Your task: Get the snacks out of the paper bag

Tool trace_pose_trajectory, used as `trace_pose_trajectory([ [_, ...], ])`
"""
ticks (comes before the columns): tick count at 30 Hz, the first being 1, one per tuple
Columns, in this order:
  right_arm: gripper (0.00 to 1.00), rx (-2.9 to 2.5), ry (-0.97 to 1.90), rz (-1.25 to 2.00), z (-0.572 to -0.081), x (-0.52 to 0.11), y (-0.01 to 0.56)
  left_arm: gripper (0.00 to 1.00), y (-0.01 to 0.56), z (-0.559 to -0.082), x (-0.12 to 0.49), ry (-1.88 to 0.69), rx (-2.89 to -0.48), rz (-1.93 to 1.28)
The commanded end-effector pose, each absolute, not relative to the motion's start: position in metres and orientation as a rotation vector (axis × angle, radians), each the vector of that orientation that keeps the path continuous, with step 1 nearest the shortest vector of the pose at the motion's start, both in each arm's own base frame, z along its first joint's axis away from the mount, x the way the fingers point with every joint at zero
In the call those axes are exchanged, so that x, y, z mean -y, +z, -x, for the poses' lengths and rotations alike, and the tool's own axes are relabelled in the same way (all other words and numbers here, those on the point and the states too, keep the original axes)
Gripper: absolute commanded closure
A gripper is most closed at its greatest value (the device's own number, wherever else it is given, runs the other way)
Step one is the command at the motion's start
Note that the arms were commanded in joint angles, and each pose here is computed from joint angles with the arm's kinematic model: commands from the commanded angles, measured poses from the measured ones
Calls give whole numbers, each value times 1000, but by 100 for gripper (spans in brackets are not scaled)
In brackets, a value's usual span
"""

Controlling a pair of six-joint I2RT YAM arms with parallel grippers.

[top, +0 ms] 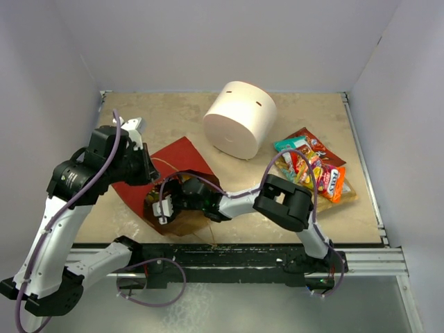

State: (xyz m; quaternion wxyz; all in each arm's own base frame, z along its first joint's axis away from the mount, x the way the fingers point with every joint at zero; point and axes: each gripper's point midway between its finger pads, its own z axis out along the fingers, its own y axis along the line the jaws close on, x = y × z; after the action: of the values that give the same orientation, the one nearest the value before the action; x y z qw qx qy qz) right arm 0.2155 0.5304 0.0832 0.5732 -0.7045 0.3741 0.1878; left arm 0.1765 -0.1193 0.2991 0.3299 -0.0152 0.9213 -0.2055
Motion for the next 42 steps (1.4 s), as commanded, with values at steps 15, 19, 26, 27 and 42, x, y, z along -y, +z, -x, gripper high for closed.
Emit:
trace_pose_trajectory([
  [15,43,-920,251,1443,-294,-556,73,100,310,-167,119,-536,-2404,-94],
  [19,61,-945,223,1434,-306,-553,72,100,313,-166,115,-516,-2405,-105],
  [26,93,-943,247,1434,-307,-558,90,100,317,-165,109,-481,-2394,-99],
  [27,95,-948,257,1424,-306,-558,95,100,317,-166,110,-483,-2393,-96],
  [42,100,-984,614,1450,-233,-541,148,100,321,-184,109,-474,-2329,25],
])
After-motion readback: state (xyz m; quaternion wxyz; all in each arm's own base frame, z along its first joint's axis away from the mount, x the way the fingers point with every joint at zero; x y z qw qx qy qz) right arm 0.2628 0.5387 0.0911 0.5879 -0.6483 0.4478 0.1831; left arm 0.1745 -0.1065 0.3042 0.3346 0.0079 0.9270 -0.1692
